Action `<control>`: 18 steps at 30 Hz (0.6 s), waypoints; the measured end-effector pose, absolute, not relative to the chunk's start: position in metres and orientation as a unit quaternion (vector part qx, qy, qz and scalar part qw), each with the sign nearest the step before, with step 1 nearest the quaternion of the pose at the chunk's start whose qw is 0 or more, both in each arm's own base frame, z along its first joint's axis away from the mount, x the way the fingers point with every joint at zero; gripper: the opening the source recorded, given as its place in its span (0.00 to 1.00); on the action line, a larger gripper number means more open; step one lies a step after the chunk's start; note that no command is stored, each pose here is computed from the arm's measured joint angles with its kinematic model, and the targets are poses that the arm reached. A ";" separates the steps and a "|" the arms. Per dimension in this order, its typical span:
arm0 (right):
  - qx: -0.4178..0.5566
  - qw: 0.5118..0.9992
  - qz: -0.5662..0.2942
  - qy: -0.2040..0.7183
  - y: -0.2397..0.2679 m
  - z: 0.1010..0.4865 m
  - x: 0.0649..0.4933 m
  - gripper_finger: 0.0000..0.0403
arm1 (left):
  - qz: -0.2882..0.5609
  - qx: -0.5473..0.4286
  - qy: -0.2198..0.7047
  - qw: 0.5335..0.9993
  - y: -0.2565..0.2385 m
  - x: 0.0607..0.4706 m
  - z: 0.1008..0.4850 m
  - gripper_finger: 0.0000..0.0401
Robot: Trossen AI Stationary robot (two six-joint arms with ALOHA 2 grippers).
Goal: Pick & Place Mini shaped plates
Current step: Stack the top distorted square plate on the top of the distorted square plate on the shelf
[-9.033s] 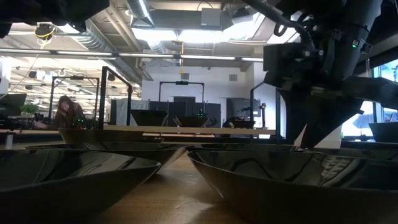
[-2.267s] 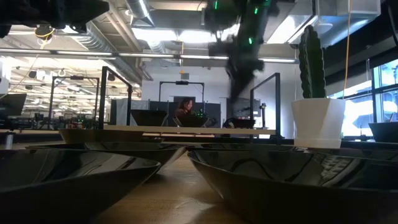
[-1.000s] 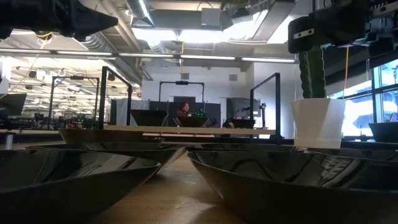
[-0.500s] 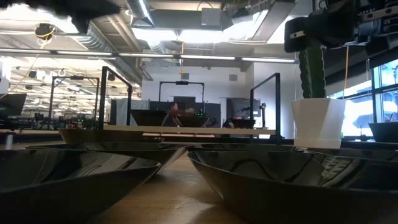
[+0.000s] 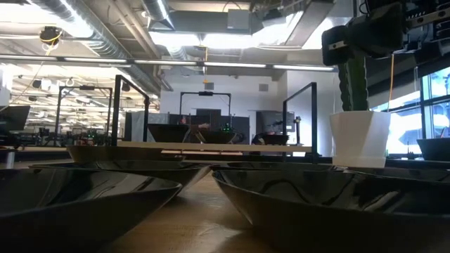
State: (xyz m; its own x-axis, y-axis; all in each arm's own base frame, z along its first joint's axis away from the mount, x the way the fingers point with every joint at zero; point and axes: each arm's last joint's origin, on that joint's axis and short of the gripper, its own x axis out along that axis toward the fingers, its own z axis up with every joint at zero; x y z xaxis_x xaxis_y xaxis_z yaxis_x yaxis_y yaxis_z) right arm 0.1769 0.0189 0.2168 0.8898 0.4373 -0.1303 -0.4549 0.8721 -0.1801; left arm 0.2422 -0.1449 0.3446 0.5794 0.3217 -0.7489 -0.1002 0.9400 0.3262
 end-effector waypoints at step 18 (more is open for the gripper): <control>-0.101 0.965 0.232 0.064 0.019 0.213 0.176 0.01 | 0.051 0.300 0.642 0.703 -0.183 0.309 0.237 0.39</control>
State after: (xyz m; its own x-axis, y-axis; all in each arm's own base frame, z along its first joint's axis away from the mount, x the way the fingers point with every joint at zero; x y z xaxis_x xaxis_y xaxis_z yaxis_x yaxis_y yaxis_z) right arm 0.1763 0.0188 0.2127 0.8844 0.4345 -0.1706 -0.4604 0.8721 -0.1658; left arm 0.3093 -0.1834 0.2368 0.1699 0.4580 -0.8726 0.3134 0.8144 0.4885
